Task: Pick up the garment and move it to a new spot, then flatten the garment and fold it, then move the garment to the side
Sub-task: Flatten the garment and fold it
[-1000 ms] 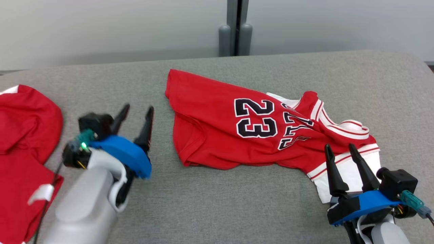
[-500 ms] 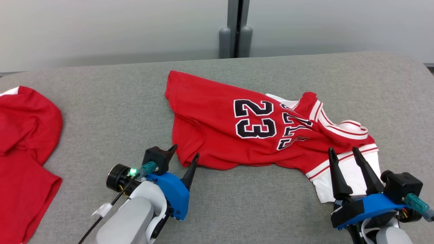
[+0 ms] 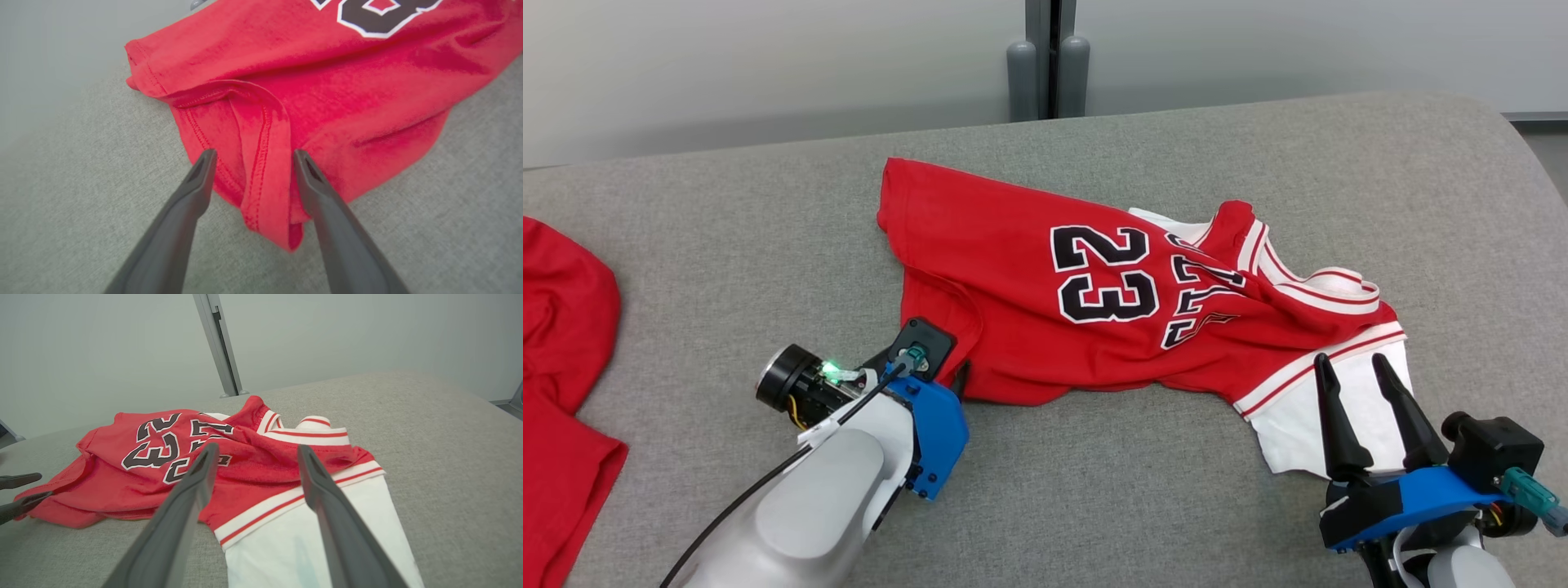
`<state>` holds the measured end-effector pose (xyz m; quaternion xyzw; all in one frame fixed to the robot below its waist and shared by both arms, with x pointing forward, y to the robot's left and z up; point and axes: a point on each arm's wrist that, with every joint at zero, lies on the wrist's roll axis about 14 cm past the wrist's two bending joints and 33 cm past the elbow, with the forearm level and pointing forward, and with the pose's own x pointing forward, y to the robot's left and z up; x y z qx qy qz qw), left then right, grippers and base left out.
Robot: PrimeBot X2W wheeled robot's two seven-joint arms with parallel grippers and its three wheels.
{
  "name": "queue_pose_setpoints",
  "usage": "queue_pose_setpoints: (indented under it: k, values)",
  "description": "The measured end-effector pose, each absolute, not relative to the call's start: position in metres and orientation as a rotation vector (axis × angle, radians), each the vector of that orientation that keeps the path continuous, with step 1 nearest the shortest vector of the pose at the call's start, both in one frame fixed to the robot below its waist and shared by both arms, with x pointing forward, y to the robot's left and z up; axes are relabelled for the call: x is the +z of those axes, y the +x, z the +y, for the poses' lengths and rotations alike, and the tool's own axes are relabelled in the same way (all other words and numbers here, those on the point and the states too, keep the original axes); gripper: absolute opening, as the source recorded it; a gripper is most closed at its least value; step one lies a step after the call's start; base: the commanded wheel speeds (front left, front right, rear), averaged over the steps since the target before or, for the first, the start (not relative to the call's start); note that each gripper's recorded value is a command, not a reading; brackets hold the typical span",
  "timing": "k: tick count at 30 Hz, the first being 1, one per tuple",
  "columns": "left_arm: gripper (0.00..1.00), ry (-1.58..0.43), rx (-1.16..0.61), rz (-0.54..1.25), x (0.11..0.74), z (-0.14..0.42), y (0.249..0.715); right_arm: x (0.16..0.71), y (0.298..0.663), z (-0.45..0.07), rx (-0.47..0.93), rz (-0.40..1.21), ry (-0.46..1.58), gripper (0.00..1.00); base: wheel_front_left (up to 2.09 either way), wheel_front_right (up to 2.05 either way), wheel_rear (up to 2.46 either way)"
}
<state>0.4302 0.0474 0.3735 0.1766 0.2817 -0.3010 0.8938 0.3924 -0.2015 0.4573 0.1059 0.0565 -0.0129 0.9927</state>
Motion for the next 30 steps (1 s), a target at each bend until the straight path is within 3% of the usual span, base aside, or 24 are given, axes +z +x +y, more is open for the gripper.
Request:
queue_pose_setpoints:
  k: [5, 6, 7, 9, 11, 14, 23, 30]
  values:
    - [1.00, 0.383, -0.607, 0.604, 0.367, 0.051, 0.434, 0.453, 0.394, -0.202, -0.031, 0.121, 0.213, 1.00, 0.00, 0.00, 0.00]
    - [0.95, 0.391, -0.607, 0.608, 0.365, 0.052, 0.435, 0.452, 0.394, -0.202, -0.031, 0.122, 0.214, 1.00, 0.00, 0.00, 0.00]
    - [0.83, 0.395, -0.608, 0.607, 0.365, 0.052, 0.436, 0.452, 0.395, -0.203, -0.031, 0.123, 0.215, 1.00, 0.00, 0.00, 0.00]
    - [0.29, 0.397, -0.604, 0.604, 0.364, 0.052, 0.439, 0.451, 0.395, -0.203, -0.033, 0.125, 0.214, 1.00, 0.00, 0.00, 0.00]
    - [0.00, 0.400, -0.605, 0.602, 0.363, 0.051, 0.440, 0.449, 0.396, -0.203, -0.033, 0.128, 0.214, 1.00, 0.00, 0.00, 0.00]
    - [0.00, 0.354, -0.590, 0.599, 0.365, 0.050, 0.444, 0.450, 0.399, -0.203, -0.032, 0.125, 0.214, 1.00, 0.00, 0.00, 0.00]
    - [0.00, -0.169, -0.418, 0.431, 0.413, 0.052, 0.460, 0.452, 0.402, -0.199, -0.022, 0.117, 0.223, 1.00, 0.00, 0.00, 0.00]
    - [0.00, -0.324, -0.438, 0.334, 0.447, 0.052, 0.444, 0.456, 0.404, -0.188, 0.013, 0.116, 0.223, 1.00, 0.00, 0.00, 0.00]
